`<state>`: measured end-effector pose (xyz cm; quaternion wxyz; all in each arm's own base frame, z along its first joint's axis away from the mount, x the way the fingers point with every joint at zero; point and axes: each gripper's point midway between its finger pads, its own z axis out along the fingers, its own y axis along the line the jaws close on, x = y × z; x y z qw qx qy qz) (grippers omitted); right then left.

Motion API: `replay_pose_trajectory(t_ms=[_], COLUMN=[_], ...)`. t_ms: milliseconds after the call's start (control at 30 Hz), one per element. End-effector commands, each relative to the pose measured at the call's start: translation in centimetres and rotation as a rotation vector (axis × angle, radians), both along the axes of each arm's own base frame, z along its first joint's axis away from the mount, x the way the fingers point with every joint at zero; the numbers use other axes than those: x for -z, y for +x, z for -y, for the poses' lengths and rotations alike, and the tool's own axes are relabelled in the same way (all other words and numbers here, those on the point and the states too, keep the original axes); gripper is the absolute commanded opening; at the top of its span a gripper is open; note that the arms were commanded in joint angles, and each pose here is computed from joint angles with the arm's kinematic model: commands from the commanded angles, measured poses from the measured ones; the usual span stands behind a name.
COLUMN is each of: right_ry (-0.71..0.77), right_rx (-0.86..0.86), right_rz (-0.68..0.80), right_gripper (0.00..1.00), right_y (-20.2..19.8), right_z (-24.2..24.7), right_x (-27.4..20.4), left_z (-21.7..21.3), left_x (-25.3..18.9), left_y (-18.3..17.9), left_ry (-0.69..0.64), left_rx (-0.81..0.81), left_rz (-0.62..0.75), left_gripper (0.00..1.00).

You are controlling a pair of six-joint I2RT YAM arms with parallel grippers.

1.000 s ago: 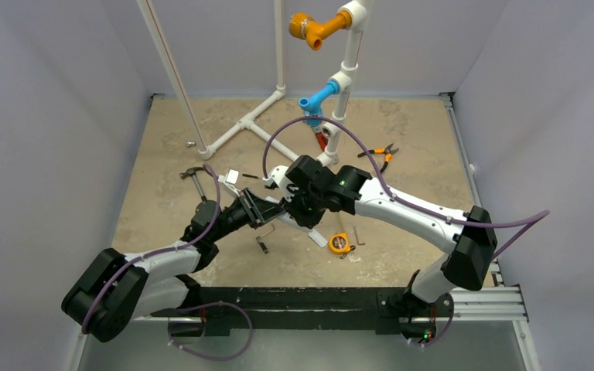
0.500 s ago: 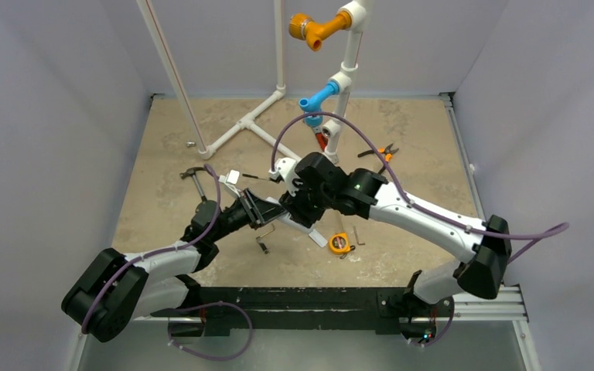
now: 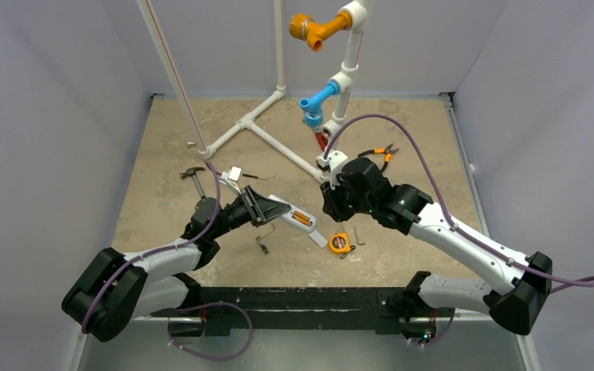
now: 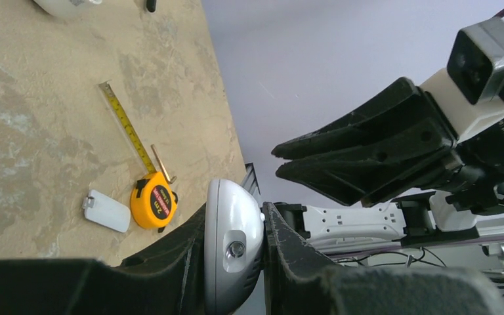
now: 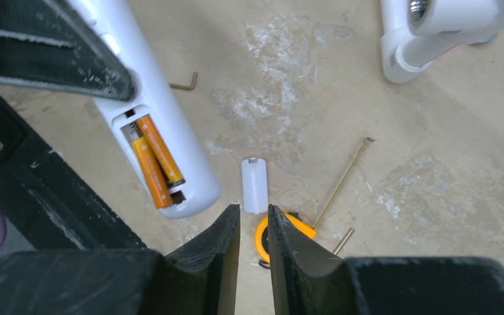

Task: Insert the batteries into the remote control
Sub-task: Load the battery into the remote control.

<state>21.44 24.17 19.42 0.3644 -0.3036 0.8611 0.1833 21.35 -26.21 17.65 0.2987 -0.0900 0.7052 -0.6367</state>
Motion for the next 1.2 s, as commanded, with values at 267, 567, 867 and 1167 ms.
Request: replay_pose_trajectory(t_ms=[267, 567, 867, 1167], right_ry=[0.146, 0.183, 0.181, 0.19], right_rx=[-0.161, -0.22, -0.248, -0.257], right_rz=[-0.09, -0.11, -0.103, -0.098], right_gripper=[0.11, 0.1, 0.1, 0.1], right_y=[-4.1, -4.8, -4.2, -4.0], right_z=[-1.4, -2.4, -3.3, -3.8], right_x=[-0.6, -0.9, -0.8, -1.0], left_z=[0.8, 0.8, 0.8, 0.7], left_x=[-4.5, -4.6, -4.4, -4.4], left_y=[0.5, 0.7, 0.7, 0.7], left_ry=[-0.081, -0.077, -0.077, -0.079], left_rx=[0.033, 0.027, 0.024, 0.023], left_rz=[0.093, 0.095, 0.093, 0.095], left_gripper=[0.0, 0.0, 0.0, 0.0])
